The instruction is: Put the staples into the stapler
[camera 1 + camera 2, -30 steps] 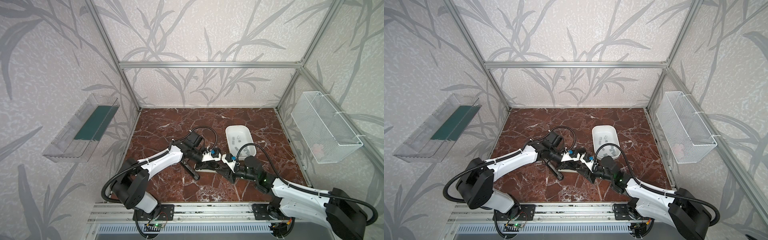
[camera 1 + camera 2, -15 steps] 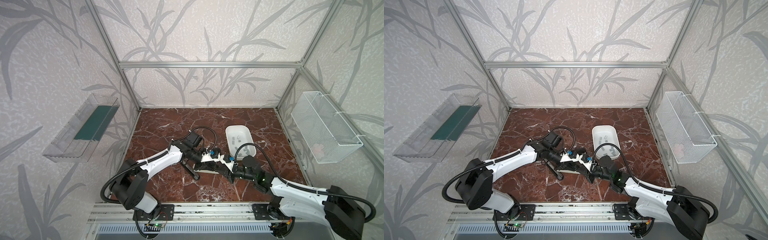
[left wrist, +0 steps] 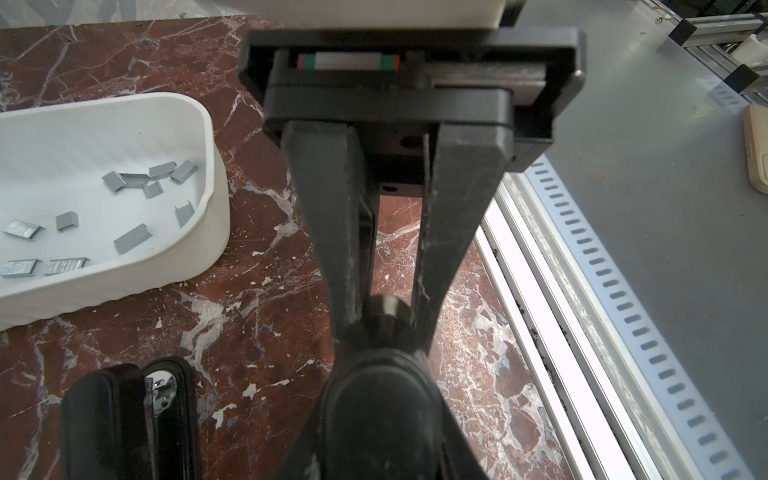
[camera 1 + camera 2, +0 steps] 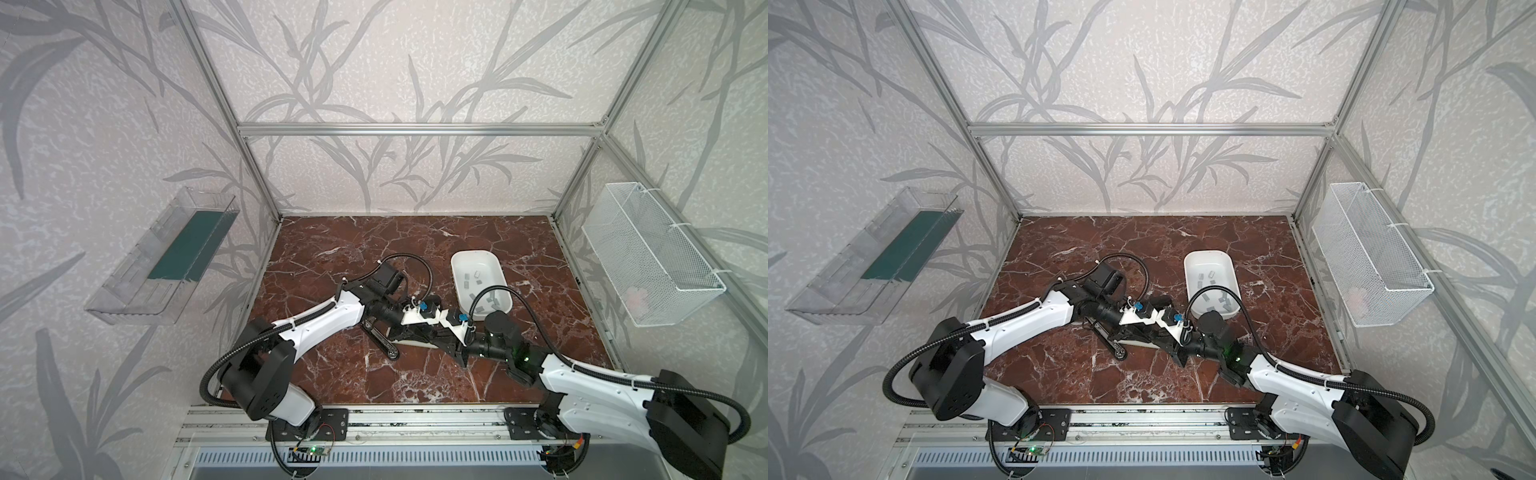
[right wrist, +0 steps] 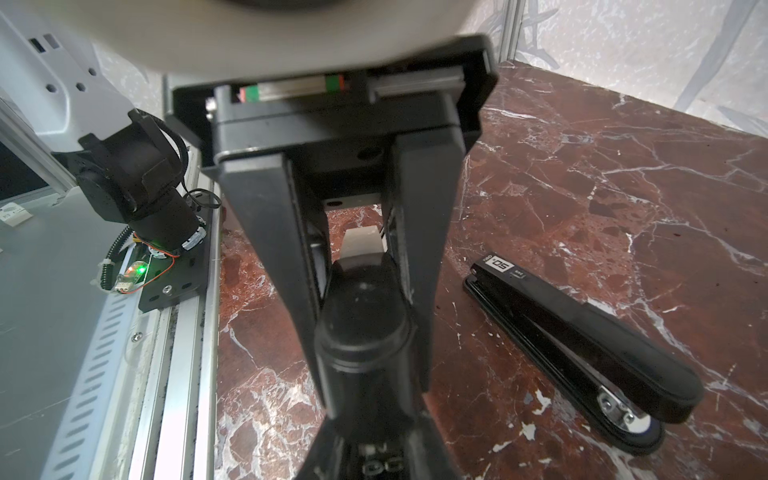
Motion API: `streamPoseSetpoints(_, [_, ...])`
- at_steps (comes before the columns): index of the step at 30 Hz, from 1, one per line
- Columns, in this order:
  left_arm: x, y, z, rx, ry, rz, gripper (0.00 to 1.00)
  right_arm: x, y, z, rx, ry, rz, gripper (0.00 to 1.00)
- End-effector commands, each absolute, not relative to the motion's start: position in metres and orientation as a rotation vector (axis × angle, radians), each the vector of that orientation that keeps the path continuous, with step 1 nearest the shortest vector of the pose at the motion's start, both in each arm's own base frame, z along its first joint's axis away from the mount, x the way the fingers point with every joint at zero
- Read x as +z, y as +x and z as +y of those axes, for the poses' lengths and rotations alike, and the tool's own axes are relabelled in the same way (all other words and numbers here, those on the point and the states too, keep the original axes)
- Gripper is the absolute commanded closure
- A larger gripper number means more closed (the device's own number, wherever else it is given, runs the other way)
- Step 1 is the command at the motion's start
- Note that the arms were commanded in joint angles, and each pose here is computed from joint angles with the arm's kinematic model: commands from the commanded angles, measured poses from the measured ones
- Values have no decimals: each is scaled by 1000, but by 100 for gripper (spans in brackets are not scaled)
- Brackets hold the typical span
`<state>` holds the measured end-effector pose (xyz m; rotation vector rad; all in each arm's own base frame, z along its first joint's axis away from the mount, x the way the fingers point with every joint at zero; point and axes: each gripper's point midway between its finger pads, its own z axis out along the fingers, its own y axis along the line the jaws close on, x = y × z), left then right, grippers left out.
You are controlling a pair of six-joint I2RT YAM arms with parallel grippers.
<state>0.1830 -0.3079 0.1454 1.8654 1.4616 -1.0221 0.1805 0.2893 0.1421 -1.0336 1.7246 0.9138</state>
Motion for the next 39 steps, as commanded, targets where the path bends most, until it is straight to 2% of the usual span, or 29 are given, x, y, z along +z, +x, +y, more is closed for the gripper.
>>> streamPoseSetpoints(1, [198,161,-323,-1151,1829,1166,100,146,191,292,899,-988,1743,87])
streamPoseSetpoints(5, [197,172,-317,-1142,1786,1189,100,135,188,289,891,-997,1773,100])
streamPoseSetpoints(13, [213,218,-281,-1031,1545,1213,100,92,169,267,807,-1016,1896,100])
streamPoseSetpoints(21, [221,237,-265,-1010,1483,1216,100,67,163,265,735,-1026,1977,100])
streamPoseSetpoints(28, [201,268,-256,-780,1350,1293,100,72,159,261,694,-996,1959,100])
streamPoseSetpoints(35, [200,293,-247,-659,1242,1350,100,87,144,277,715,-1041,1890,100])
streamPoseSetpoints(36, [200,296,-246,-644,1229,1353,98,88,142,279,719,-1047,1881,100])
streamPoseSetpoints(39, [200,303,-243,-607,1189,1362,83,89,140,285,719,-1060,1876,100])
